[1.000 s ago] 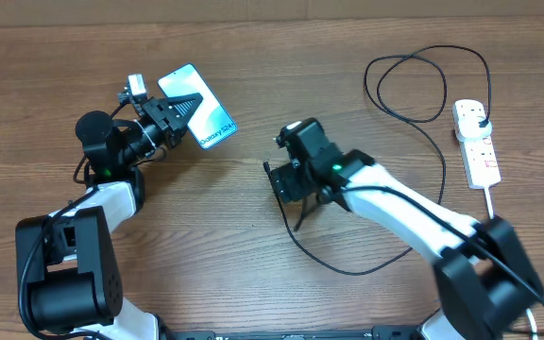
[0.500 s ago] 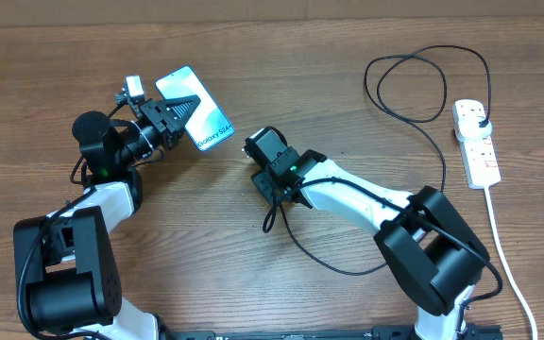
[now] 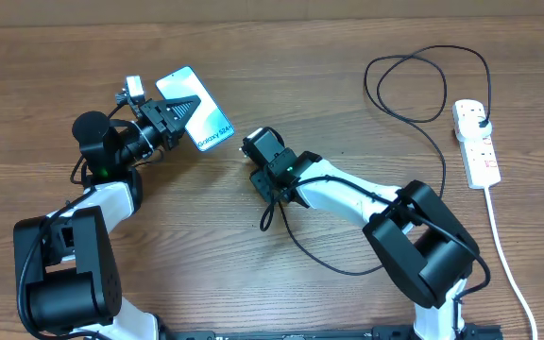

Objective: Plug charger to phone and switch on socket

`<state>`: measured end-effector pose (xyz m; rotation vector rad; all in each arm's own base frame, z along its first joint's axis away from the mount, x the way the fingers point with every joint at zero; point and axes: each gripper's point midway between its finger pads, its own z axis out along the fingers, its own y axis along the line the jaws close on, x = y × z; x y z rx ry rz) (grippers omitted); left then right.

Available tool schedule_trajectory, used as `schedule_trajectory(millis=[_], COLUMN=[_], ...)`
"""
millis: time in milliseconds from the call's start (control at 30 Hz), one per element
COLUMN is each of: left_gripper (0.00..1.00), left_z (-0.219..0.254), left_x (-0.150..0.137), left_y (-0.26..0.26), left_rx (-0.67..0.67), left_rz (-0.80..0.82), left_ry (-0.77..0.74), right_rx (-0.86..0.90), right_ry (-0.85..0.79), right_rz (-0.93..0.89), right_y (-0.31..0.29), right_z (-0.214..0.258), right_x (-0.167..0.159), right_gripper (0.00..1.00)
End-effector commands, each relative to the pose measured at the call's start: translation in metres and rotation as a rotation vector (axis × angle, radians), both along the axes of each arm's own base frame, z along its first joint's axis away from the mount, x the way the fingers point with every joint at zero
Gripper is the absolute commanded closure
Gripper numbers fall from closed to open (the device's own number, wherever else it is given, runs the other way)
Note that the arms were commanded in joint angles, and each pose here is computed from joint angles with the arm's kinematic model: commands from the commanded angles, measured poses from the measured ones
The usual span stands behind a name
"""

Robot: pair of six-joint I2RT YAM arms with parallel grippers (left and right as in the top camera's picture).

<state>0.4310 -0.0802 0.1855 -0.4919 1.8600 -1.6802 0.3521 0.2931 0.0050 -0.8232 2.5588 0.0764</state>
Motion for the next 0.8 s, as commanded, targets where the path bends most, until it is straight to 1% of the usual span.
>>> schedule_trajectory(millis=[0, 33, 133, 167, 267, 333, 367, 433, 500, 600, 700, 767], left_gripper=[0.96, 0.96, 0.96, 0.96, 0.96, 0.96, 0.96, 0.96, 0.96, 0.96, 0.96, 0.96], left_z=[0.009, 0.009, 0.009, 0.009, 0.009, 0.009, 0.009, 0.009, 0.01, 0.01, 0.011, 0.014], left_x=[-0.003, -0.003, -0.003, -0.003, -0.003, -0.003, -0.003, -0.004, -0.005, -0.008, -0.01, -0.012], left_y=[-0.001, -0.001, -0.001, -0.001, -0.001, -0.001, -0.001, -0.002, -0.003, -0.006, -0.014, -0.023], left_rx=[0.017, 0.016, 0.014, 0.013, 0.012, 0.012, 0.012, 0.009, -0.001, -0.01, -0.021, -0.027], left_rz=[-0.022, -0.022, -0.023, -0.023, -0.023, -0.023, -0.023, -0.027, -0.037, -0.059, -0.079, -0.101], left_ry=[-0.047, -0.045, -0.043, -0.042, -0.041, -0.041, -0.04, -0.037, -0.026, -0.016, -0.009, -0.012], right_rx=[-0.008, -0.004, 0.01, 0.007, -0.017, -0.011, 0.025, 0.137, 0.303, 0.504, 0.627, 0.675], right_ry=[0.023, 0.035, 0.071, 0.088, 0.15, 0.226, 0.269, 0.321, 0.343, 0.306, 0.263, 0.252], right_rz=[0.004, 0.008, 0.017, 0.006, -0.057, -0.134, -0.148, -0.141, -0.11, -0.063, -0.04, -0.019], right_y=[0.001, 0.001, 0.002, 0.0, -0.009, -0.017, -0.018, -0.016, -0.015, -0.028, -0.048, -0.059], right_z=[-0.012, -0.014, -0.017, -0.015, -0.004, 0.017, 0.033, 0.065, 0.109, 0.173, 0.22, 0.239], right_x=[0.001, 0.0, -0.005, -0.007, -0.01, -0.014, -0.017, -0.02, -0.021, -0.016, -0.018, -0.025], right_gripper=[0.68, 0.73, 0.93, 0.96, 0.96, 0.96, 0.96, 0.96, 0.96, 0.96, 0.96, 0.96])
